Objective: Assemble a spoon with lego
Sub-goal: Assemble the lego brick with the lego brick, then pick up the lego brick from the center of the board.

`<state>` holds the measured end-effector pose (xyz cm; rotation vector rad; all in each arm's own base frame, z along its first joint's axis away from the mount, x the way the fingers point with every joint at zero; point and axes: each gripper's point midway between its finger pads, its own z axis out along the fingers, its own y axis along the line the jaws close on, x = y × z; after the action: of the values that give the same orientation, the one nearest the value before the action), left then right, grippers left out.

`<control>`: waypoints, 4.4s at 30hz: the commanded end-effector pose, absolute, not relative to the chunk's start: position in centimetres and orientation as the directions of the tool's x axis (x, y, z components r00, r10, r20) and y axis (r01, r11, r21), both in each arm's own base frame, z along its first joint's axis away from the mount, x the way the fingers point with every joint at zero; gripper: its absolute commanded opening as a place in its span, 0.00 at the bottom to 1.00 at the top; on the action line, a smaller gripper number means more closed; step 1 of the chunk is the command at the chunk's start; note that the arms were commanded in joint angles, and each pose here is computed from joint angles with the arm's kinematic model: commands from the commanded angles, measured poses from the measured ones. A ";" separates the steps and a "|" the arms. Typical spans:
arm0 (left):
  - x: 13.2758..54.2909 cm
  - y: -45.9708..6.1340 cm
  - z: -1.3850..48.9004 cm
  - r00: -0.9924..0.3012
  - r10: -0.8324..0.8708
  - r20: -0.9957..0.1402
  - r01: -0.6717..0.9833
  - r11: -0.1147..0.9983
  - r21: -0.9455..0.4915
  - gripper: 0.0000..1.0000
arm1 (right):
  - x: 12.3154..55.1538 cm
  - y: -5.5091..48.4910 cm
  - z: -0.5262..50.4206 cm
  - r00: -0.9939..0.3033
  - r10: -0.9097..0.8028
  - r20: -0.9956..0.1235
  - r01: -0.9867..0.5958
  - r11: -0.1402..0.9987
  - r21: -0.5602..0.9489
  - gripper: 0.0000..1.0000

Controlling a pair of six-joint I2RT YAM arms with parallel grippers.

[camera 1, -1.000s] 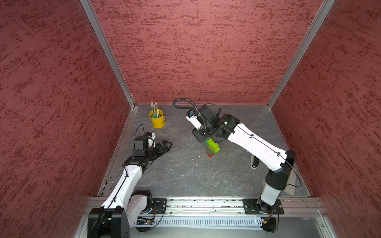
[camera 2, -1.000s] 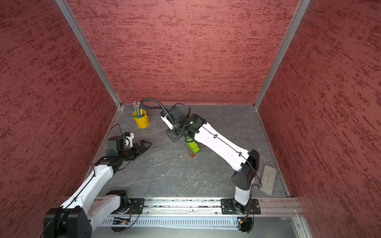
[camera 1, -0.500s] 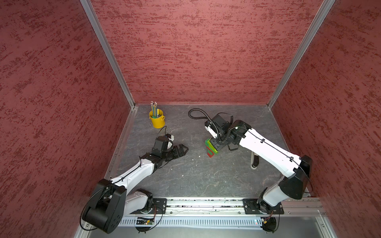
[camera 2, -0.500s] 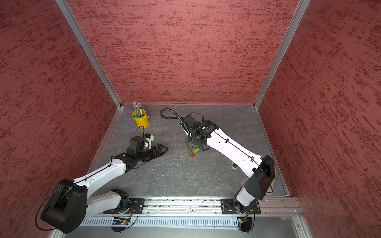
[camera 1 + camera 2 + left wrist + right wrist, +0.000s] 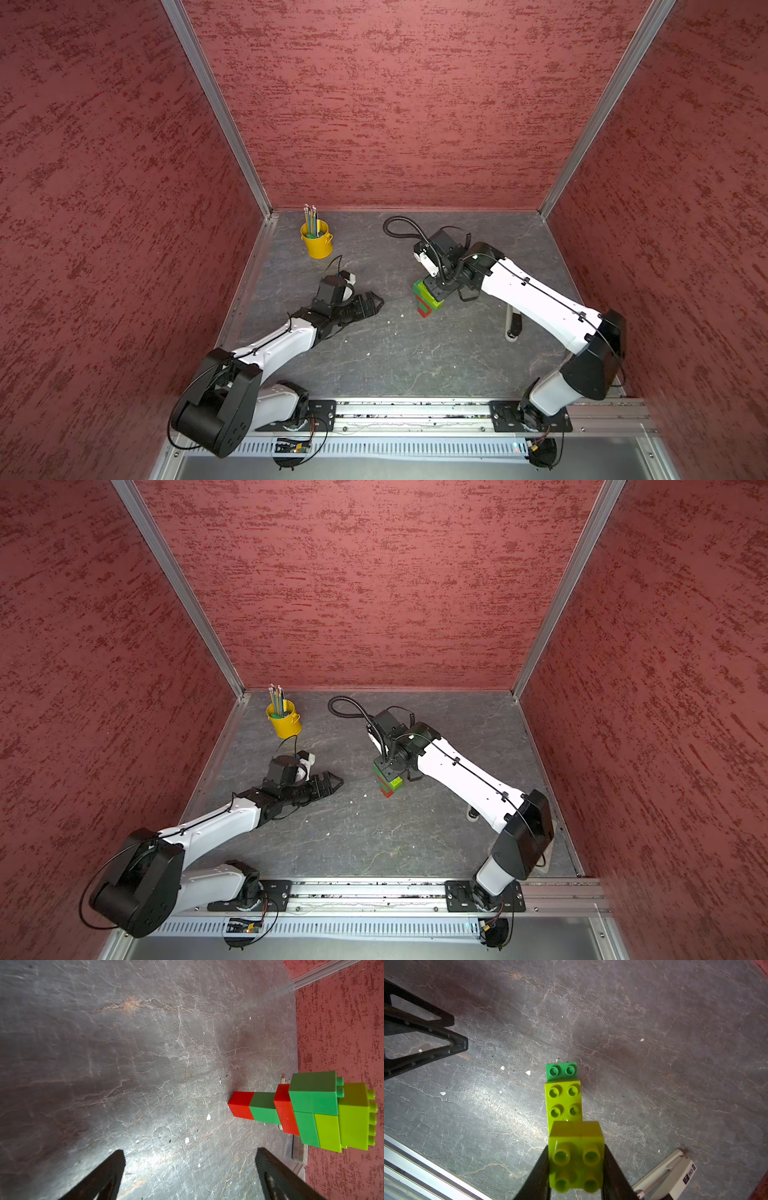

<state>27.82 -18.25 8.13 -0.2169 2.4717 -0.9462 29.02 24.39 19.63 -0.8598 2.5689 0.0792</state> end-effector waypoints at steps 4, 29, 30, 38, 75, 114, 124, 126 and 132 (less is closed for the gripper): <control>28.7 -18.5 9.2 -0.855 -0.319 -0.409 0.040 0.746 -0.664 1.00 | 29.8 25.7 19.6 -0.703 -0.558 -0.440 -0.603 0.796 -0.046 0.28; 28.8 -18.4 8.9 -0.856 -0.317 -0.408 0.034 0.754 -0.656 1.00 | 29.6 24.9 17.3 -0.719 -0.587 -0.371 -0.610 0.789 -0.065 0.28; 28.8 -18.4 8.9 -0.857 -0.316 -0.407 0.033 0.755 -0.655 1.00 | 29.6 24.8 17.3 -0.721 -0.587 -0.368 -0.608 0.791 -0.071 0.28; 28.8 -18.3 8.8 -0.857 -0.315 -0.407 0.032 0.758 -0.652 1.00 | 29.6 24.7 17.4 -0.719 -0.594 -0.361 -0.611 0.788 -0.079 0.29; 28.9 -18.1 8.9 -0.855 -0.311 -0.415 0.029 0.771 -0.636 1.00 | 30.2 25.4 19.8 -0.709 -0.581 -0.401 -0.613 0.788 -0.058 0.47; 28.9 -17.1 9.0 -0.847 -0.314 -0.430 0.018 0.790 -0.613 1.00 | 29.4 24.4 17.1 -0.738 -0.604 -0.301 -0.634 0.774 0.001 0.47; 28.8 -17.0 9.5 -0.843 -0.313 -0.438 0.021 0.794 -0.608 1.00 | 30.5 26.0 16.1 -0.725 -0.617 -0.306 -0.650 0.760 0.008 0.48; 28.8 -16.9 9.6 -0.842 -0.313 -0.439 0.021 0.794 -0.608 1.00 | 30.6 26.1 15.5 -0.722 -0.625 -0.298 -0.656 0.755 0.005 0.48; 28.7 -16.8 9.6 -0.840 -0.315 -0.441 0.021 0.795 -0.607 1.00 | 30.9 26.4 14.6 -0.714 -0.648 -0.266 -0.673 0.740 0.005 0.47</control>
<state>28.05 -16.93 8.34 -0.2338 2.4814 -0.8422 30.39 25.86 13.88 -1.0259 2.7204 0.1416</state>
